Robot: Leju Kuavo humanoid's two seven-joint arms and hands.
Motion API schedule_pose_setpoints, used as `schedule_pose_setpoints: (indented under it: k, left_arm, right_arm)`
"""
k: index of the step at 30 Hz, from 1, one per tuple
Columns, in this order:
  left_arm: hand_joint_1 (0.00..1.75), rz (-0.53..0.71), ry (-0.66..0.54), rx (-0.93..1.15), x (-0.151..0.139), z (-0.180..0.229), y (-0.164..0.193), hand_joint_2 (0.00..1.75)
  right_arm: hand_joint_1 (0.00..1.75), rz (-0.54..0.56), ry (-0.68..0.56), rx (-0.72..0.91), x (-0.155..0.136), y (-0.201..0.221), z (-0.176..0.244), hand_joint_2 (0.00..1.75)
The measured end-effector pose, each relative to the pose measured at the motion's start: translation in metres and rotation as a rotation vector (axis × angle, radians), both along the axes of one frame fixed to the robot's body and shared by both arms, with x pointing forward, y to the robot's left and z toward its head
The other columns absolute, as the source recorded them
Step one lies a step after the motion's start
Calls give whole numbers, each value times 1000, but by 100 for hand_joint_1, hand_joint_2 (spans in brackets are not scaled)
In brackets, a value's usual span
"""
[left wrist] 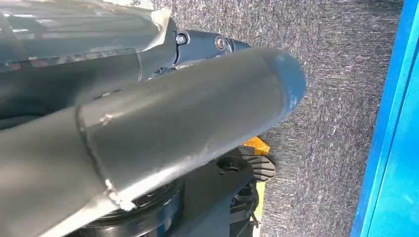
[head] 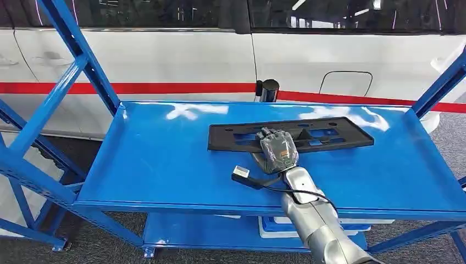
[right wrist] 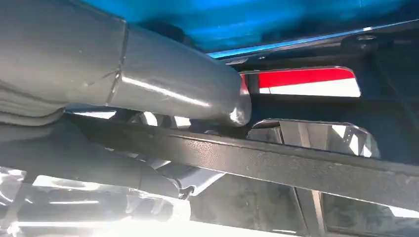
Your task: Take the parts from the cabinet and place them on the table.
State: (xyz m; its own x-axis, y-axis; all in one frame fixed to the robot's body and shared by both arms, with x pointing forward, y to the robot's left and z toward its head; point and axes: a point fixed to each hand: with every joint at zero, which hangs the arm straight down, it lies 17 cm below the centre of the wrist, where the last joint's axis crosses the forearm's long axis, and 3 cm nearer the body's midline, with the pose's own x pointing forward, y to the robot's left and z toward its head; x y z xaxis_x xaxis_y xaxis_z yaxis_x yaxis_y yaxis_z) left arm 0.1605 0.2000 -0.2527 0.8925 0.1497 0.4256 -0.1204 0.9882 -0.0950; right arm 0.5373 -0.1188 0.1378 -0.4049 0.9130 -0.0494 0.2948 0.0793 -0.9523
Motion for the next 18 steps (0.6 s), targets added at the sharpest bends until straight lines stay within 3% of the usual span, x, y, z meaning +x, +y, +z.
schedule_pose_setpoints:
  k: [1,2,18]
  left_arm:
    - [0,0,0,0,0,0,0,0]
    - [0,0,0,0,0,0,0,175]
    - [0,-15,-15,34,4,0,5,175]
  right_arm:
    - [175,0,0,0,0,0,0,0]
    - [175,0,0,0,0,0,0,0]
    - [175,-11,-41,27,-8,-2,10,0]
